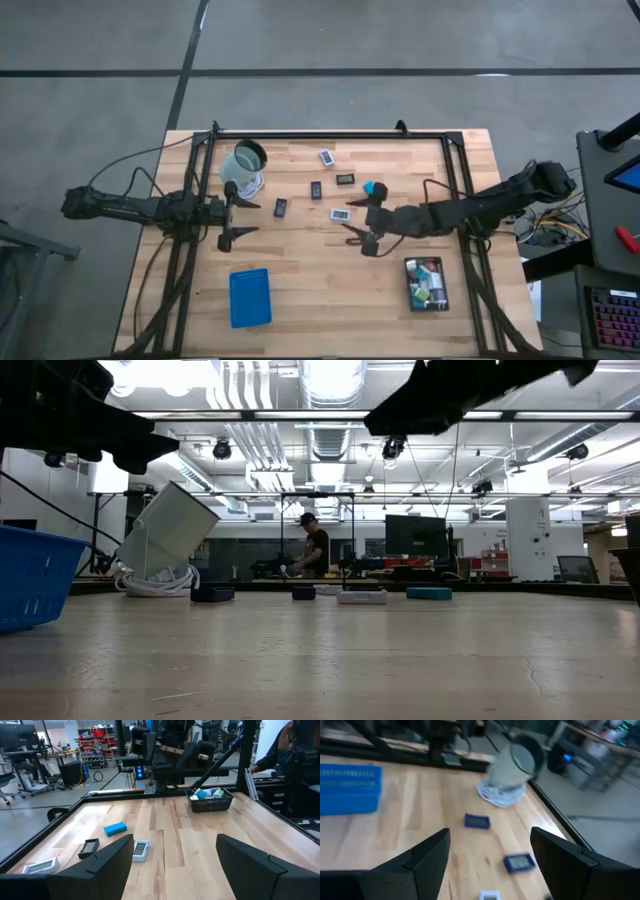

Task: Pick & Place Office items
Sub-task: Put the bottom blue digital clock into the blue bin

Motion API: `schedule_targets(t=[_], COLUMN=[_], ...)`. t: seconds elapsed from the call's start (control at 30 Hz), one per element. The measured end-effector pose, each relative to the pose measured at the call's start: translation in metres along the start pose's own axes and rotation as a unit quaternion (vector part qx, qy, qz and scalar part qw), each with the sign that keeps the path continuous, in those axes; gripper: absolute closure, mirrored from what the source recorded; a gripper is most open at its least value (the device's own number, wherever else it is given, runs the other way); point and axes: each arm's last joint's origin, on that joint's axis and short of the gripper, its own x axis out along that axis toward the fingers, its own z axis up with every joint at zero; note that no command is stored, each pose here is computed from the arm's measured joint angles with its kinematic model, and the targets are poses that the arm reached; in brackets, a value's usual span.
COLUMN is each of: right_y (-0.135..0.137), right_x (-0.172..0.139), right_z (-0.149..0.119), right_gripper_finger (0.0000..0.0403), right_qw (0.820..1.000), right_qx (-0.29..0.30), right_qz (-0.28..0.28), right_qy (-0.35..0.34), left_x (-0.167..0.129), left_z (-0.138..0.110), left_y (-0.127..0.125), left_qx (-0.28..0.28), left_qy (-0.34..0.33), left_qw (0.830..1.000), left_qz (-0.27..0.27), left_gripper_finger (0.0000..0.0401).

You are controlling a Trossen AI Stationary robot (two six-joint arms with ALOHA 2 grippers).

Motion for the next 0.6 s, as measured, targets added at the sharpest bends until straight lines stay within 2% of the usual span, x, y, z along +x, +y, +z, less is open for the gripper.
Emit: schedule_targets(t=[0.07, 0.3, 0.4, 0.6], right_y=[-0.008, -0.035, -0.042, -0.052], right_x=[0.002, 0.010, 0.012, 0.014], right_z=[-0.008, -0.033, -0.042, -0.041], right_gripper_finger=[0.0129, 0.0129, 0.0129, 0.0129], right_qw=[1.000, 1.000, 1.000, 0.999], right_qx=[-0.012, -0.014, 0.009, 0.042], right_qz=[0.009, -0.021, -0.003, -0.019], right_qy=[-0.008, 0.001, 0.008, -0.026], left_x=[0.000, 0.000, 0.000, 0.000], left_z=[0.000, 0.000, 0.000, 0.000], left_y=[0.000, 0.000, 0.000, 0.000], left_qx=[0.000, 0.000, 0.000, 0.000], left_qy=[0.000, 0.000, 0.000, 0.001], left_qw=[1.000, 1.000, 1.000, 1.000], left_qz=[0.000, 0.000, 0.000, 0.000], left_gripper_finger=[0.0112, 0.0111, 0.0112, 0.0110])
